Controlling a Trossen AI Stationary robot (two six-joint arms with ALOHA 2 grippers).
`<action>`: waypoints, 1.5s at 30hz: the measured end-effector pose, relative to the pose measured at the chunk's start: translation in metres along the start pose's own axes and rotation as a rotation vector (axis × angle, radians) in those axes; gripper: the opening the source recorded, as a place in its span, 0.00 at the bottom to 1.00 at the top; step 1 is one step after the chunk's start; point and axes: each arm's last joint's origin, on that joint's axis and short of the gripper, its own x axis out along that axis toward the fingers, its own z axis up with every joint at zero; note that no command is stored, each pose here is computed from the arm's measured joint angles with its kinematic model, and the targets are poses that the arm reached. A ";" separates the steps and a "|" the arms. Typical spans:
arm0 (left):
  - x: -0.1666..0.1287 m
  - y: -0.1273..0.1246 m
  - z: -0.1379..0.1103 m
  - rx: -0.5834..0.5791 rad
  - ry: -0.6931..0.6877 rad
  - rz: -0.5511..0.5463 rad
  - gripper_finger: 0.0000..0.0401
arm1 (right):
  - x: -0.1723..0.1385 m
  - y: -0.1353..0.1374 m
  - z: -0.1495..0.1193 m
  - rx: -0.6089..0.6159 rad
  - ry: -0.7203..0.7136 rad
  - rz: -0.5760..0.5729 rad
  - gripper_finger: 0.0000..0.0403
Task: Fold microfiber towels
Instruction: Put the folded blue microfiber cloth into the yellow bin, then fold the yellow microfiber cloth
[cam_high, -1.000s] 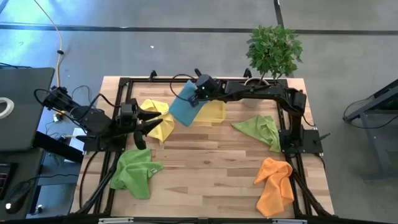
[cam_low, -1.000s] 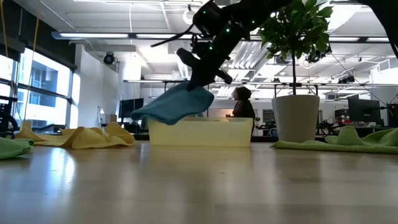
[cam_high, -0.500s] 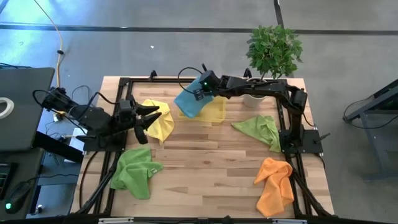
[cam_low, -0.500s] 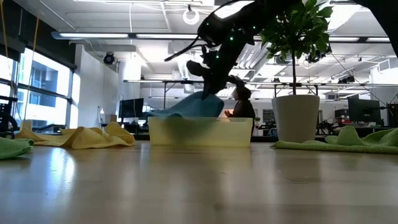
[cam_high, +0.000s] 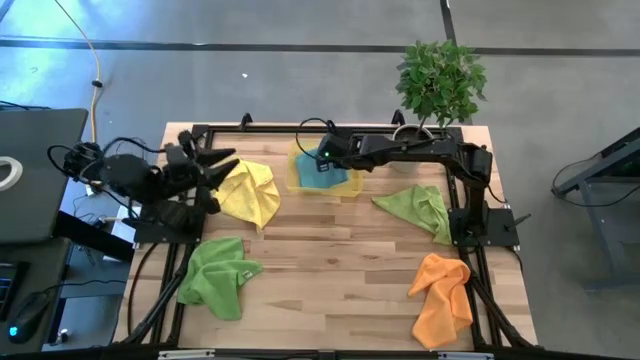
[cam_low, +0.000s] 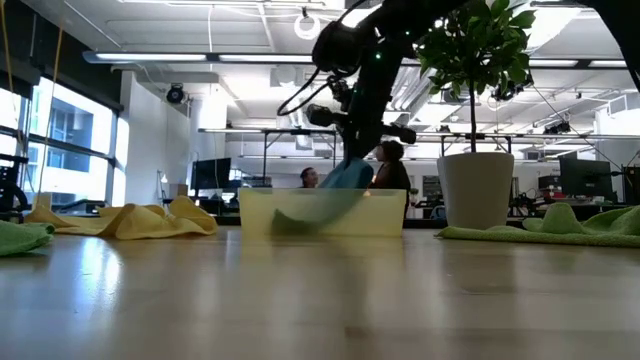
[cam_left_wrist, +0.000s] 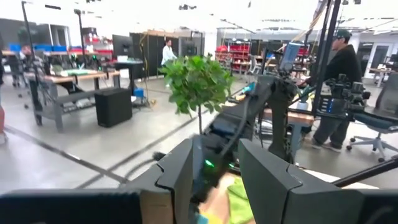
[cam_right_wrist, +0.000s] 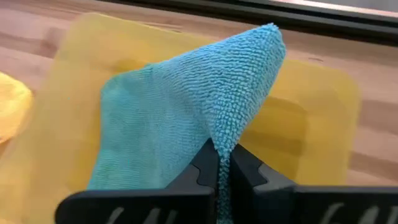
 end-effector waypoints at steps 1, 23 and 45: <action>-0.002 0.003 0.001 0.007 -0.007 0.000 0.29 | -0.001 0.000 -0.002 0.012 -0.001 -0.014 0.00; -0.021 0.026 -0.002 0.012 0.035 -0.010 0.29 | -0.023 0.003 0.006 -0.011 0.063 -0.053 0.42; 0.018 -0.044 -0.088 -0.302 0.793 -0.166 0.29 | -0.155 0.057 -0.026 -0.754 0.162 0.279 0.42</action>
